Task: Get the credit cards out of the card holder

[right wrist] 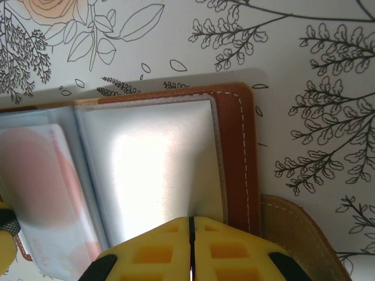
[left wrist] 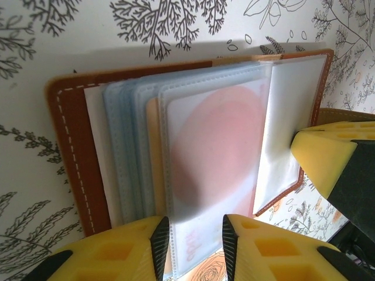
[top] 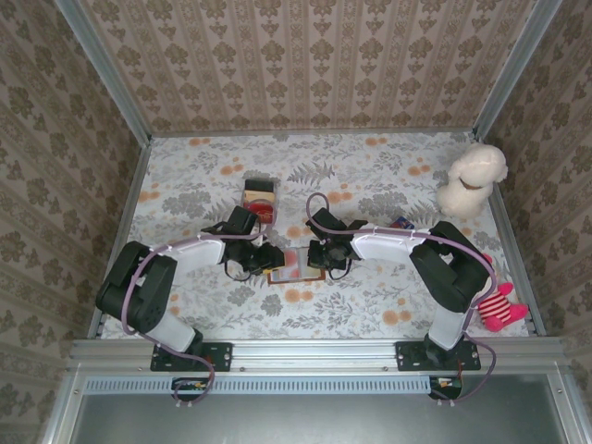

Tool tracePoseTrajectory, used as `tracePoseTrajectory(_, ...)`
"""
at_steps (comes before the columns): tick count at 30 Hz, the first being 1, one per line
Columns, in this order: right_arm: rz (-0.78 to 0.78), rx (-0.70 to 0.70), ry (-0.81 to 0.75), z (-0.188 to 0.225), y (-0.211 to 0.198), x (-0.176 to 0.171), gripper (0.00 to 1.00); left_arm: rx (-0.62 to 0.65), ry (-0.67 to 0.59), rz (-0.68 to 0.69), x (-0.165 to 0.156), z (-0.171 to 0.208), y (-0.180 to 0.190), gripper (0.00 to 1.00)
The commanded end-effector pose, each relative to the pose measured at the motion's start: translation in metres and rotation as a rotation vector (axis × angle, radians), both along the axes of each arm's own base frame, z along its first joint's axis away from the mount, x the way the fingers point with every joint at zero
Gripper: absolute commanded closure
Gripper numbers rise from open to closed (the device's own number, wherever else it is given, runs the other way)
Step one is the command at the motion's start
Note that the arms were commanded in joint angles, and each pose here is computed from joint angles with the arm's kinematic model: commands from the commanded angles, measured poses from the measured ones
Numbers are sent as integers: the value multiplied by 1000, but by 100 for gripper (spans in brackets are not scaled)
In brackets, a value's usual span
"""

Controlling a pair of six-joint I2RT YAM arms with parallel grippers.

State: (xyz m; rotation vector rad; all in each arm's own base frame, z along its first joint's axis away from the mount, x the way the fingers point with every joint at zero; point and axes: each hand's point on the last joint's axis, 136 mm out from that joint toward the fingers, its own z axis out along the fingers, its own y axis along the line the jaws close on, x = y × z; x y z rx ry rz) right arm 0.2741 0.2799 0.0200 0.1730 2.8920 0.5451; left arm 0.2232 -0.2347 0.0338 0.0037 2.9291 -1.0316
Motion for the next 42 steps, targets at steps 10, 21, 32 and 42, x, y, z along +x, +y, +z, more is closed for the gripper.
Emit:
tracePoseTrajectory(10, 133, 60, -81, 23, 19, 6, 75, -13, 54, -8, -5, -9, -3, 75)
tracePoseTrajectory(21, 226, -97, -59, 11, 27, -2, 55, 0, 59, -5, -7, -13, 0, 77)
tracePoseTrajectory(32, 183, -266, 54, -26, 1, -14, 60, -24, 26, 5, -3, 0, -2, 77)
tracePoseTrajectory(42, 165, -276, 85, -38, -4, -20, 69, -30, 14, -23, -5, 5, -3, 75)
